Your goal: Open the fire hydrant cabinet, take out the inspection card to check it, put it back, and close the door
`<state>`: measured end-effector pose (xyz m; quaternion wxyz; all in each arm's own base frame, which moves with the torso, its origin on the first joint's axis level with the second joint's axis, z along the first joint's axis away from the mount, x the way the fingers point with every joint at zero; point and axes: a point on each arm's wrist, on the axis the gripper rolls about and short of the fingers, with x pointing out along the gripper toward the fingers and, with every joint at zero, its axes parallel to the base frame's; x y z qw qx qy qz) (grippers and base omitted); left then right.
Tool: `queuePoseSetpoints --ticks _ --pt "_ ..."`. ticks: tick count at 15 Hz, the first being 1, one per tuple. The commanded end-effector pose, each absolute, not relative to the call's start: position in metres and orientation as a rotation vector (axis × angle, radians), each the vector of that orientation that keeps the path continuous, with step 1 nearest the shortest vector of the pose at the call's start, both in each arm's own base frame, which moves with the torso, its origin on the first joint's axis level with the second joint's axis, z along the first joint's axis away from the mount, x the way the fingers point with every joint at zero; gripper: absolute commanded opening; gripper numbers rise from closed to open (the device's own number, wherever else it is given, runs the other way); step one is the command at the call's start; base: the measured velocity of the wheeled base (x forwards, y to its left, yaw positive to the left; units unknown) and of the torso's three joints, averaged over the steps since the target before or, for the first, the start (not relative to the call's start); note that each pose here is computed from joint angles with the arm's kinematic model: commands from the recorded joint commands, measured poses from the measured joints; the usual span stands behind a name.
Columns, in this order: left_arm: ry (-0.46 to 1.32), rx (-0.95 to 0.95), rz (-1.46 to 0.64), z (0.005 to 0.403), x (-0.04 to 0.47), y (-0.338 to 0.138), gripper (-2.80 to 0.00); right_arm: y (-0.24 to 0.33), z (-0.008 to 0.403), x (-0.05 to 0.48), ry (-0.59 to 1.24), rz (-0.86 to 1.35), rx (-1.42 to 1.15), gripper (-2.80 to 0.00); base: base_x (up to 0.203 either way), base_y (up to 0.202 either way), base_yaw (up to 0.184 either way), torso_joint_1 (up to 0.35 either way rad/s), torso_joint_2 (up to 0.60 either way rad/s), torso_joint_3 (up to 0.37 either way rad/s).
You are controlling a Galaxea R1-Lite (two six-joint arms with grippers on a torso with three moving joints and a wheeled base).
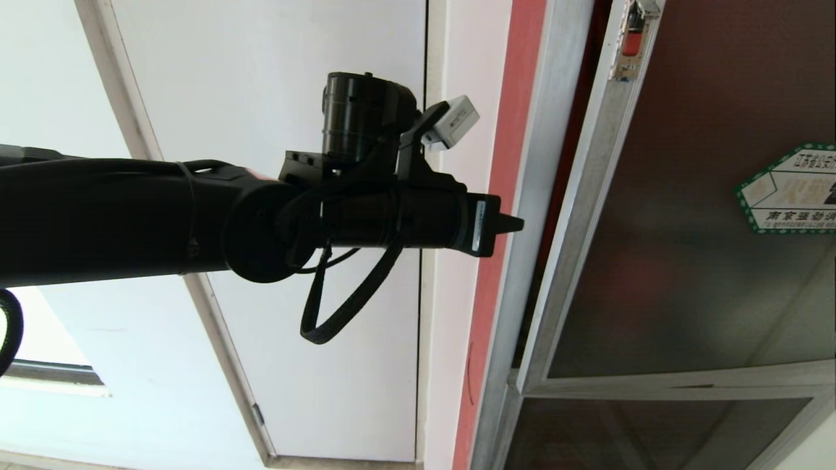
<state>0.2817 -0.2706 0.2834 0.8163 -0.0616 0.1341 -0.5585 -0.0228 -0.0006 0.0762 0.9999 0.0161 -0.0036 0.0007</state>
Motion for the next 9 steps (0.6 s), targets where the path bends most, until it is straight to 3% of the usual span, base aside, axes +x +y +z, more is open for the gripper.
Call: queuePoseSetpoints --ticks 1,9 --pt "0.284 -0.133 -1.193 0.279 0.291 -0.28 -2.8 -0.001 0.075 -0.022 -0.003 0.002 0.032 -2.8 0.0 0.0 0.0 0.0 0.0 0.0" --pt "0.205 -0.141 -1.204 0.288 0.308 -0.298 -2.8 -0.001 0.075 -0.022 -0.003 0.002 0.032 -2.8 0.0 0.0 0.0 0.0 0.0 0.0"
